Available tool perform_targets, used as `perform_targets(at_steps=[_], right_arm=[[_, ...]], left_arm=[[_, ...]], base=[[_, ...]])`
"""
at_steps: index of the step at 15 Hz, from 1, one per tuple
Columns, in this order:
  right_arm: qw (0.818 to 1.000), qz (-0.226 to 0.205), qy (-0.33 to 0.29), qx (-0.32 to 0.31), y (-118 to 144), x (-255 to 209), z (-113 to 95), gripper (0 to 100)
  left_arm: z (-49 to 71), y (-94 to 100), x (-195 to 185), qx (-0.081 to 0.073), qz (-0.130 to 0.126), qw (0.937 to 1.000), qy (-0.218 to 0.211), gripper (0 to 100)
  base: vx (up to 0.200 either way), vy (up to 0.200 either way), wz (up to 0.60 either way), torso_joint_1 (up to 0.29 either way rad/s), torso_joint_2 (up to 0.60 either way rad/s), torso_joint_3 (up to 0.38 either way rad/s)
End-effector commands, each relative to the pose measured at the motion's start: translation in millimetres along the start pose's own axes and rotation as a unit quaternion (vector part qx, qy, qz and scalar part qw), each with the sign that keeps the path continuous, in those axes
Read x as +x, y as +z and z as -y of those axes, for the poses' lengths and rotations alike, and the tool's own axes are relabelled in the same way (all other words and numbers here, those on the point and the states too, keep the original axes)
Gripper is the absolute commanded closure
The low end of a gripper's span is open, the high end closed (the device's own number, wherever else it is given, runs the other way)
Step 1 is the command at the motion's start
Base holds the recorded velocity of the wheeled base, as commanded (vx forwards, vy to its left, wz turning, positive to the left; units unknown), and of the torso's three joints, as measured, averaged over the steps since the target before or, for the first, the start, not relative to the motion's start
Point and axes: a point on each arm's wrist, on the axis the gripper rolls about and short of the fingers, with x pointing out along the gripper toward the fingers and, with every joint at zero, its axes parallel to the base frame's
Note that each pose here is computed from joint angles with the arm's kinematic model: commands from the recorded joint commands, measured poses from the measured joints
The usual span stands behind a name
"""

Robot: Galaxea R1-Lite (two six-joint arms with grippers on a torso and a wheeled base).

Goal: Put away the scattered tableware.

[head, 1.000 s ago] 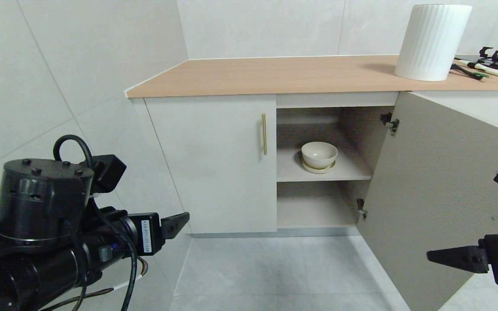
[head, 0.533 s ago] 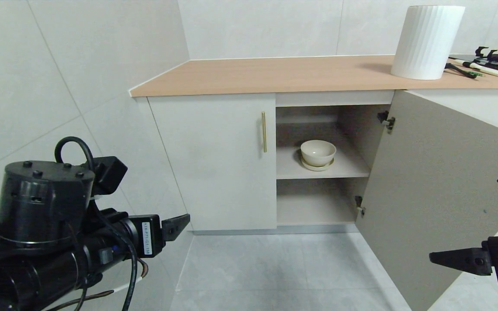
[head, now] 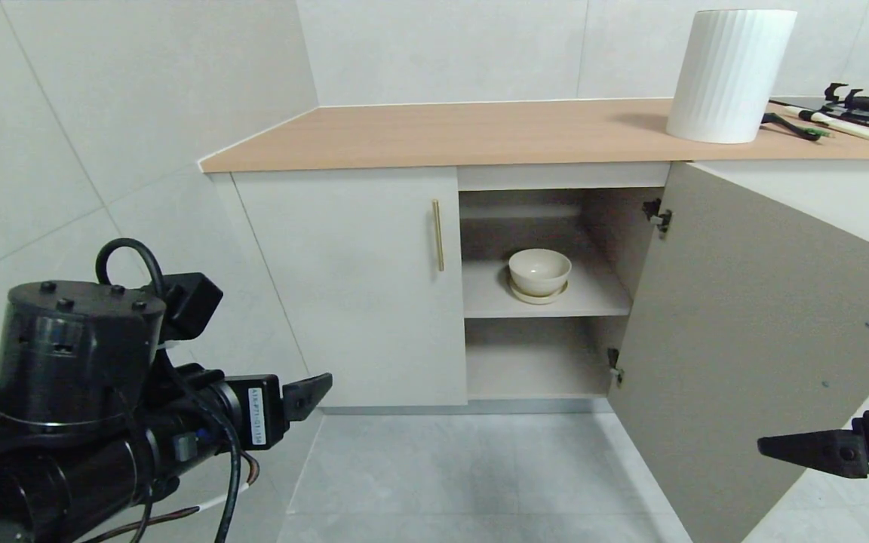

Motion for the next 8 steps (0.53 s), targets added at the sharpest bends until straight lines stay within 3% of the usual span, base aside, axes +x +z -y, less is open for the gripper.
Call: perform_targets(at_steps=[1,8], right_arm=[[1.0,-0.001,0.0,0.0,0.2,0.5,-0.1,0],[1.0,-0.005,-0.024,0.018,3.7,1.9,7.5,0]], left_arm=[[-0.1,-0.3,0.1,0.0,-0.001,1.0,0.001,0],[-0.2,-0.7,0.2,0.0,-0.001,1.0,0.001,0]], base=[[0.0,-0.2,0.0,0.002,0.0,0.002],[0.0,-0.2,0.0,0.009,0.0,0.004]])
